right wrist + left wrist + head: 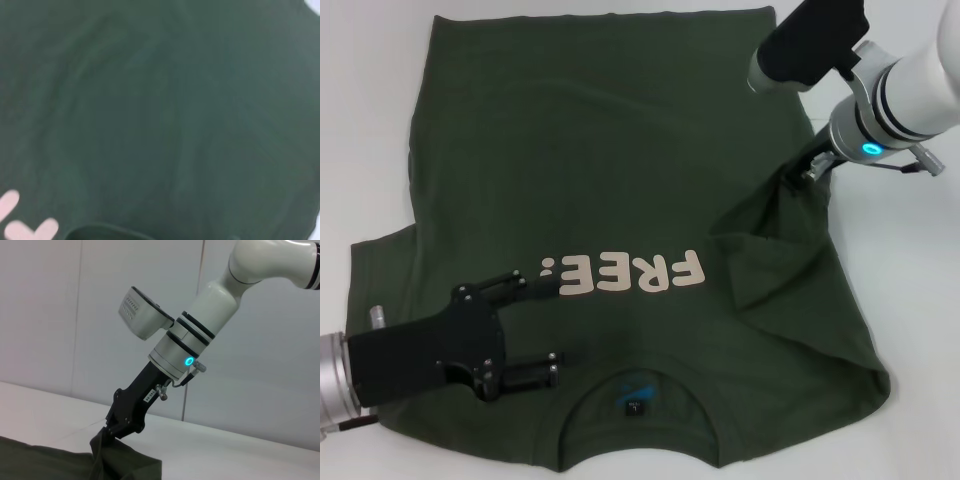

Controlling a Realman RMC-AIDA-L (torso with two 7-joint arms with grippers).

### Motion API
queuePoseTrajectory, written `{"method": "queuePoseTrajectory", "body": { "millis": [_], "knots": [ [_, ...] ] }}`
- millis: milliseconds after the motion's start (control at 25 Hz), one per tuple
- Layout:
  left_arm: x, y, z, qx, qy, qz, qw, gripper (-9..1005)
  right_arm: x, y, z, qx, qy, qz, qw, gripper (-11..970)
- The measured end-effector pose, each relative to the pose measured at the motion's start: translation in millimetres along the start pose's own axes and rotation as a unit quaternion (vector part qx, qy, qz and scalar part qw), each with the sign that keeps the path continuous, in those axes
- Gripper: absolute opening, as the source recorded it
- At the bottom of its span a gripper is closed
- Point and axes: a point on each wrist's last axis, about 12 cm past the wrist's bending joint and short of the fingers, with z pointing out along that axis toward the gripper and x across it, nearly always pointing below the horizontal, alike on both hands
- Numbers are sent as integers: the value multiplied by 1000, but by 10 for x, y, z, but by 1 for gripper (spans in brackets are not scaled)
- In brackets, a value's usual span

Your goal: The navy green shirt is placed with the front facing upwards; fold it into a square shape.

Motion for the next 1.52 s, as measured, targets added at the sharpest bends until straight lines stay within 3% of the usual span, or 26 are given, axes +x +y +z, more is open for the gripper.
{"method": "queuePoseTrajectory", "body": {
  "millis": [720, 960, 1080, 1280, 1520],
  "knots": [
    [23, -5, -29, -9, 0, 3, 1000, 825, -10, 85, 177, -7, -20, 32, 999, 63],
    [24, 6, -35, -18, -4, 1, 1000, 824, -38, 68, 166, -13, -43, 55, 998, 247],
    [17, 12, -34, -22, -9, 1, 1000, 824, -49, 39, 130, -12, -58, 63, 996, 495],
    [21, 16, -45, -31, -18, -3, 999, 823, 75, -27, -57, -34, -112, 72, 991, 710],
    [27, 17, -46, -39, -28, -10, 999, 823, 421, -50, -322, -92, -210, 78, 970, 713]
  ]
}}
